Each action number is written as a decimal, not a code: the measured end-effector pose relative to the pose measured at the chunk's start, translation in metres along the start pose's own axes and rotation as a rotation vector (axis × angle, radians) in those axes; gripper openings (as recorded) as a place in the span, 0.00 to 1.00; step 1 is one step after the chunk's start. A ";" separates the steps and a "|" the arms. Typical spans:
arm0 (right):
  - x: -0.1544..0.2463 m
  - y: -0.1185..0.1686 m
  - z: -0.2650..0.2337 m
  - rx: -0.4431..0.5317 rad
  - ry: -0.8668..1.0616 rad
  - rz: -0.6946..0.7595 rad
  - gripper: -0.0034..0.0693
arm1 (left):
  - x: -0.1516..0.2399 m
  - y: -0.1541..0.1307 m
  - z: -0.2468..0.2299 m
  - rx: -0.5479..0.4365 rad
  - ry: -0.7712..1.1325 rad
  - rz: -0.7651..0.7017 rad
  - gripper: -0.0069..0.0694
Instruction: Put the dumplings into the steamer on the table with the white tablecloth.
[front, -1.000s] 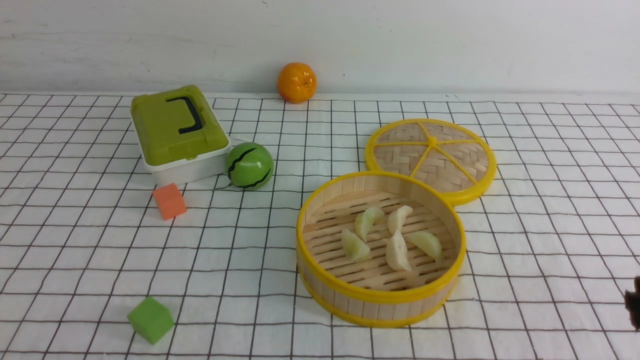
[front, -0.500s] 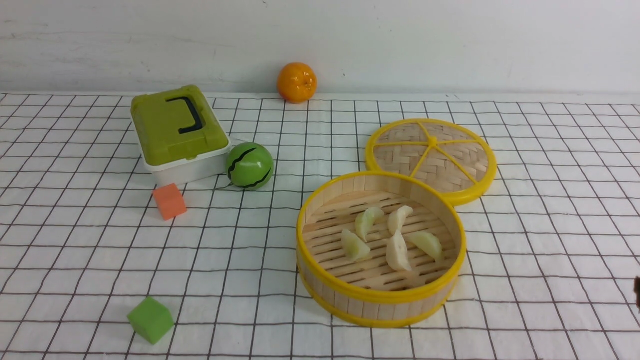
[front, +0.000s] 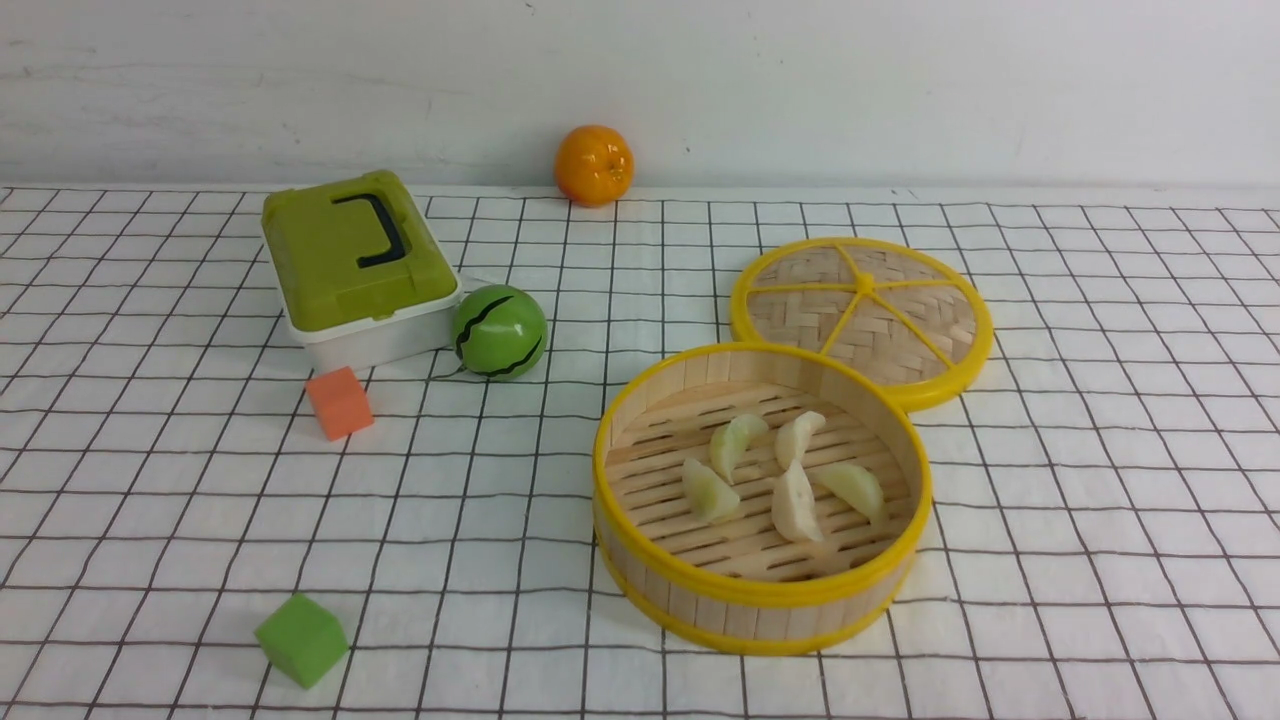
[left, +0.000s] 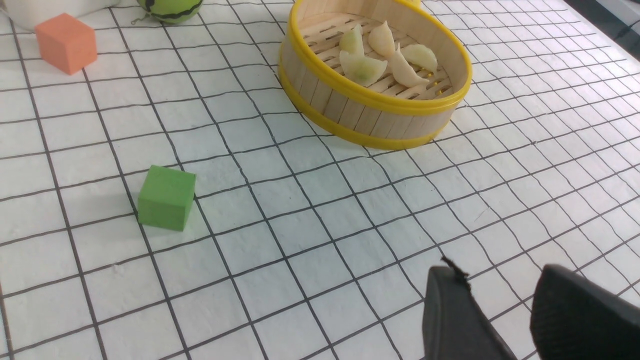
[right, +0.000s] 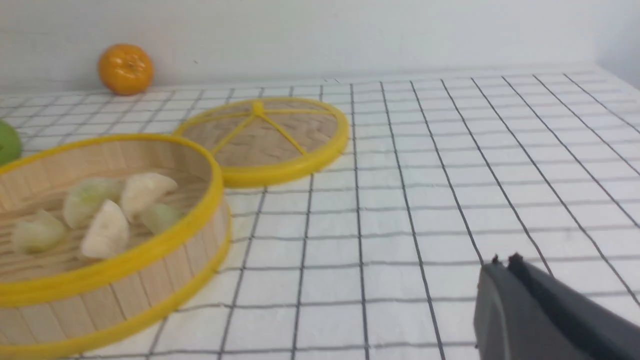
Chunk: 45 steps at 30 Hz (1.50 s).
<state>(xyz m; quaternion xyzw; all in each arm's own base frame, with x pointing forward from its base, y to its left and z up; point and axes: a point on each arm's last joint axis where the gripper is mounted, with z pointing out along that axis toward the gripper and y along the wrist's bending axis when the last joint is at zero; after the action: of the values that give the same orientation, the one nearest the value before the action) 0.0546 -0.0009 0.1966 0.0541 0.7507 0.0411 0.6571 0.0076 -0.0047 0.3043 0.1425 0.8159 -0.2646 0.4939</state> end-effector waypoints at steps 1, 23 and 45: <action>0.011 -0.003 0.002 0.044 0.027 0.011 0.02 | 0.000 0.000 0.000 0.000 0.000 0.000 0.40; 0.023 -0.007 0.001 0.081 0.162 -0.008 0.02 | 0.000 0.000 0.000 0.000 0.000 -0.001 0.40; 0.023 -0.007 0.001 0.082 0.162 -0.007 0.04 | 0.000 0.000 0.000 0.000 0.000 -0.001 0.40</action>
<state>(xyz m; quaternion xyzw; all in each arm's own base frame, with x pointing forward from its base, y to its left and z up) 0.0521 -0.0046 0.1729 0.0745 0.8028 0.0123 0.5915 0.0076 -0.0047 0.3043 0.1420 0.8160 -0.2649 0.4937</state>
